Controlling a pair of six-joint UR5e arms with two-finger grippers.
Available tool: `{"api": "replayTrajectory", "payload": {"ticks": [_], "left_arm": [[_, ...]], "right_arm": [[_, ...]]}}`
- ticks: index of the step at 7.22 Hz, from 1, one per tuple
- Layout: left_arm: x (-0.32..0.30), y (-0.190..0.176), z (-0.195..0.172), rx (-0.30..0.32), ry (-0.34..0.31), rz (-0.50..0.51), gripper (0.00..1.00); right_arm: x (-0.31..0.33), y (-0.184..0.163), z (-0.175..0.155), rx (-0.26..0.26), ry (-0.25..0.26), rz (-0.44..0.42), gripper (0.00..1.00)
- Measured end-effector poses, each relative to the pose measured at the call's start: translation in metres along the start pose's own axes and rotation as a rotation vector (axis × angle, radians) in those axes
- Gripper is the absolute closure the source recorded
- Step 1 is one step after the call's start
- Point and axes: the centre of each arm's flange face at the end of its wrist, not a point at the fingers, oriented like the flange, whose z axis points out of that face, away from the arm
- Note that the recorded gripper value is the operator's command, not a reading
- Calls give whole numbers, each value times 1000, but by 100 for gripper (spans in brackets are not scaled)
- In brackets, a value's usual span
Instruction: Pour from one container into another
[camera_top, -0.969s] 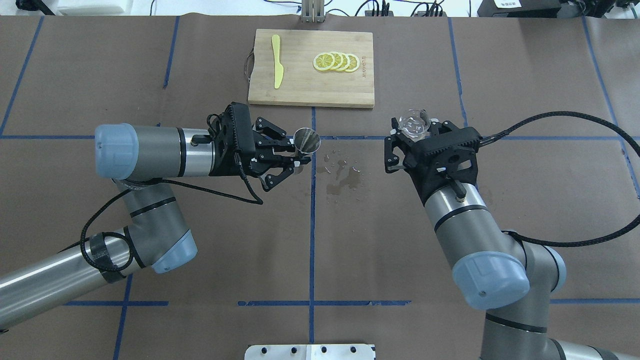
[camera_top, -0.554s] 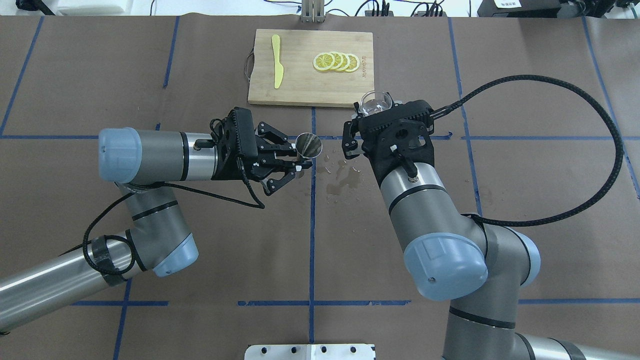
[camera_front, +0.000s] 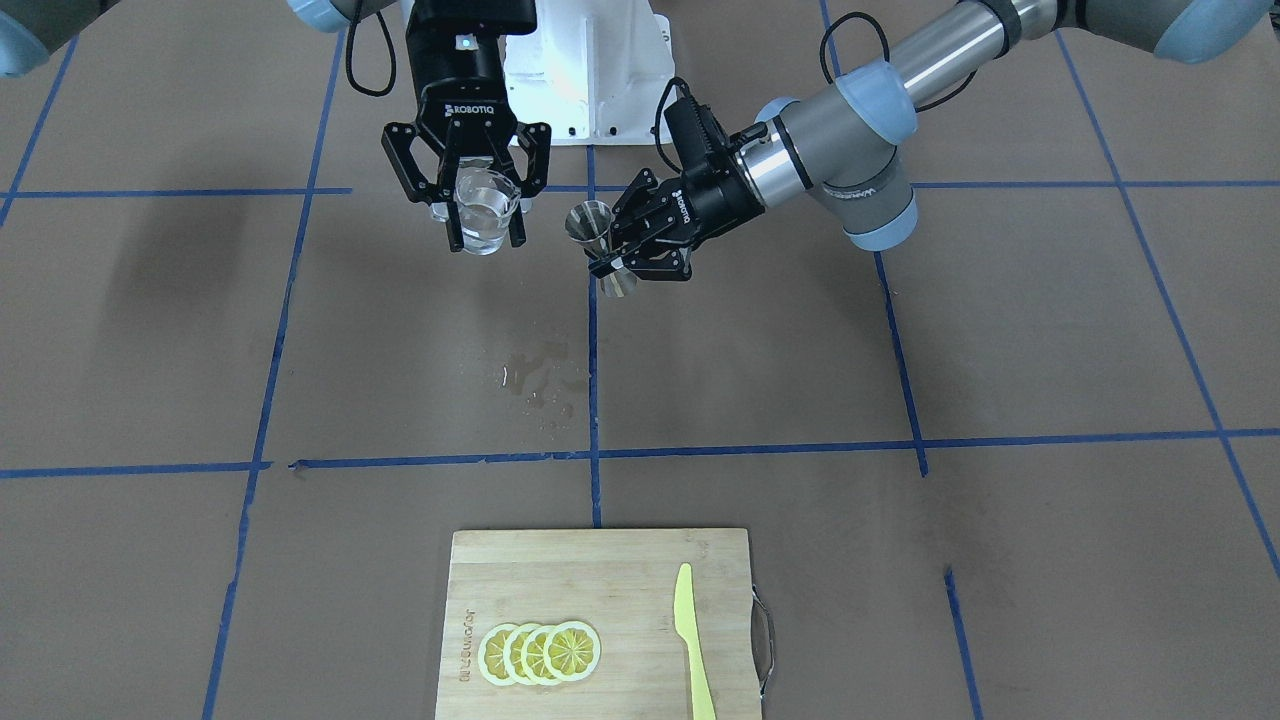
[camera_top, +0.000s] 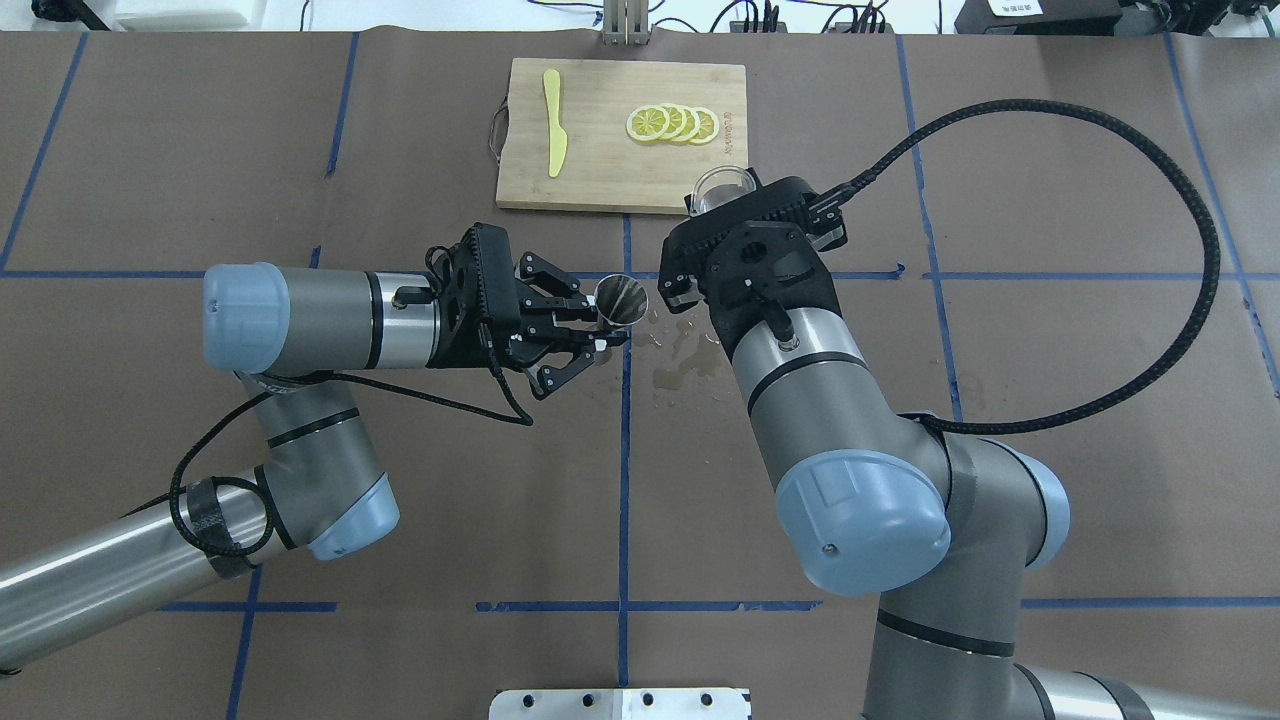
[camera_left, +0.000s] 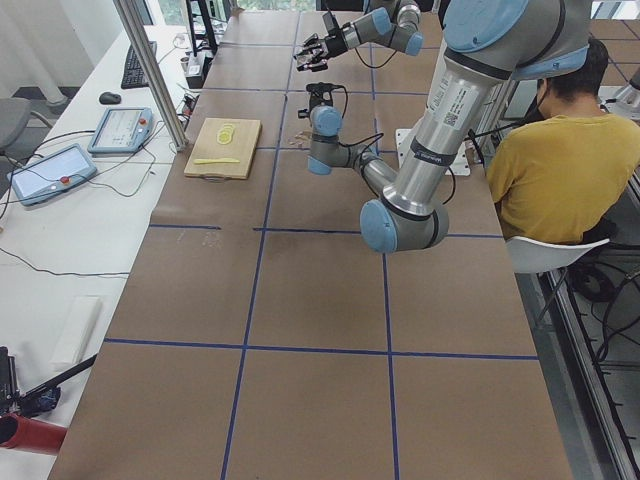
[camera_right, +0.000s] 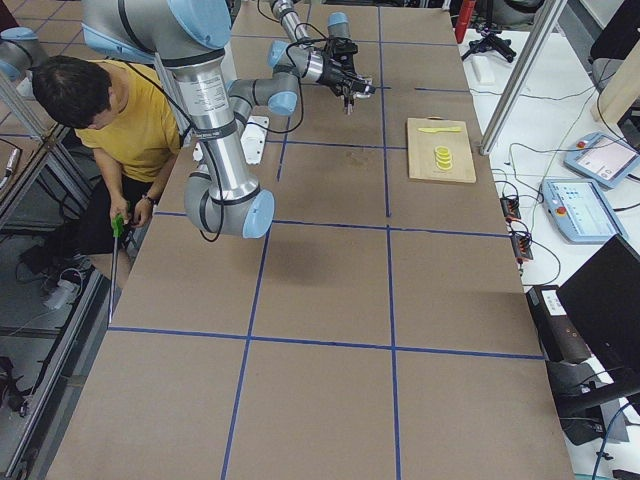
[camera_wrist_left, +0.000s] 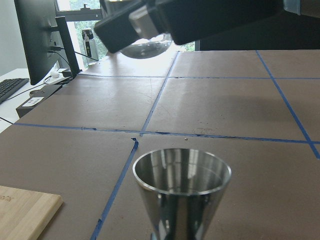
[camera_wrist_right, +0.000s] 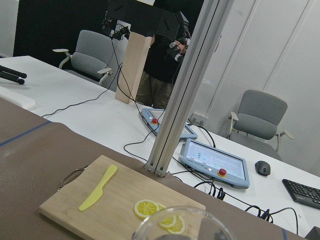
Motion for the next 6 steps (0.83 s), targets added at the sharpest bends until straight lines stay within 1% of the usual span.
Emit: {"api": "replayTrajectory", "payload": {"ticks": [2, 4, 6], "left_arm": [[1, 0, 1, 0, 3, -1, 100], [2, 1, 1, 0, 5, -1, 100], [3, 1, 1, 0, 5, -1, 100]], "right_arm": [[-2, 4, 2, -17, 12, -64, 100], [-4, 5, 3, -25, 13, -184, 100], [-14, 3, 5, -26, 9, -226, 100]]}}
